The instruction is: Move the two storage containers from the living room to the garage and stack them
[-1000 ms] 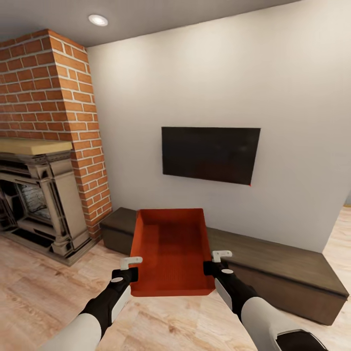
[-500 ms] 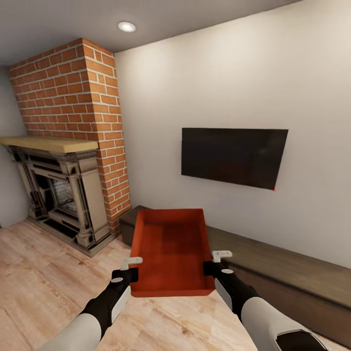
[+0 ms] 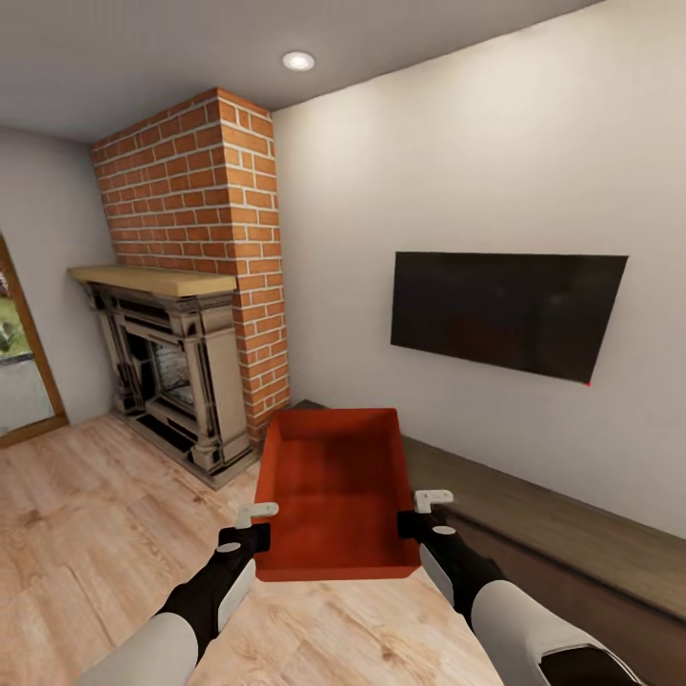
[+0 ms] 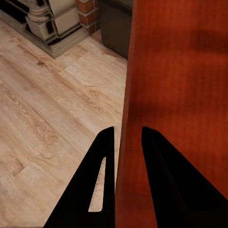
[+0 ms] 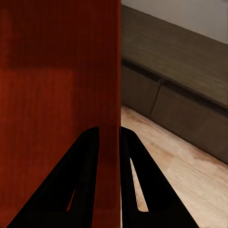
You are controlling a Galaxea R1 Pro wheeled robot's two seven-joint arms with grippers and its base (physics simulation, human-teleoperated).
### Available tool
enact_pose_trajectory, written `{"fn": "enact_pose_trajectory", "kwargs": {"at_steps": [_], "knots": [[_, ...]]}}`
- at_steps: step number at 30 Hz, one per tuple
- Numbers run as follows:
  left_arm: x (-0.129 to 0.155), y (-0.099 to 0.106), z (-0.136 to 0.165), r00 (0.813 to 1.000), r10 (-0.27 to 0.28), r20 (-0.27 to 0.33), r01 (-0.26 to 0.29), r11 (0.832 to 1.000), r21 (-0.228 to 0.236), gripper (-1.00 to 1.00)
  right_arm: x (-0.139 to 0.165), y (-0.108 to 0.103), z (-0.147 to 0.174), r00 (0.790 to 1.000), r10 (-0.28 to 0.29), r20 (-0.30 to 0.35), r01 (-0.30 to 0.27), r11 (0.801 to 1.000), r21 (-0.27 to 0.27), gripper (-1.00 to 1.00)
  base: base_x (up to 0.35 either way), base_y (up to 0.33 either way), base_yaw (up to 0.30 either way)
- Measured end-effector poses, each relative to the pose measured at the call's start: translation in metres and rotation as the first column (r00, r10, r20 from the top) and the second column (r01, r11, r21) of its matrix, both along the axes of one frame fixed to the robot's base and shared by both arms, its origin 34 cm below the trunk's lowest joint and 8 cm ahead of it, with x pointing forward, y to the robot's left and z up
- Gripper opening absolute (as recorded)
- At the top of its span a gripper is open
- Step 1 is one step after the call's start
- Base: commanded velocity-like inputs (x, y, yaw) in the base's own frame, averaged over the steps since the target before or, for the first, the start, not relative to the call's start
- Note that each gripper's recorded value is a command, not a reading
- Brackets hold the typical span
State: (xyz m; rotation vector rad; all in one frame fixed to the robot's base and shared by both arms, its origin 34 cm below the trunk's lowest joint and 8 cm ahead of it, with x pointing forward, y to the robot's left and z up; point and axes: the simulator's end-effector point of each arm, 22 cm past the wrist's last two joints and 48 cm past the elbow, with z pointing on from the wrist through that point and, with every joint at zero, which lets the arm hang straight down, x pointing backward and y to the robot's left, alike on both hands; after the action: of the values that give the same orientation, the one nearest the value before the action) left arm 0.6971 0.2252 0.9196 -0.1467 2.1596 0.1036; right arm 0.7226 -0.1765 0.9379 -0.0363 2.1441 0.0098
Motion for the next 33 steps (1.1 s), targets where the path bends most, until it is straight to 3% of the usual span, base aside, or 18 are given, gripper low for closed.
{"fn": "enact_pose_trajectory", "kwargs": {"at_steps": [33], "knots": [[0.0013,0.0000,0.0079,1.000,-0.001,0.014,0.001,1.000,0.002,-1.00,0.0008,0.0000,0.0076,1.000,-0.001,0.014,0.001,1.000,0.002,-1.00,0.000,0.000,0.264]]}}
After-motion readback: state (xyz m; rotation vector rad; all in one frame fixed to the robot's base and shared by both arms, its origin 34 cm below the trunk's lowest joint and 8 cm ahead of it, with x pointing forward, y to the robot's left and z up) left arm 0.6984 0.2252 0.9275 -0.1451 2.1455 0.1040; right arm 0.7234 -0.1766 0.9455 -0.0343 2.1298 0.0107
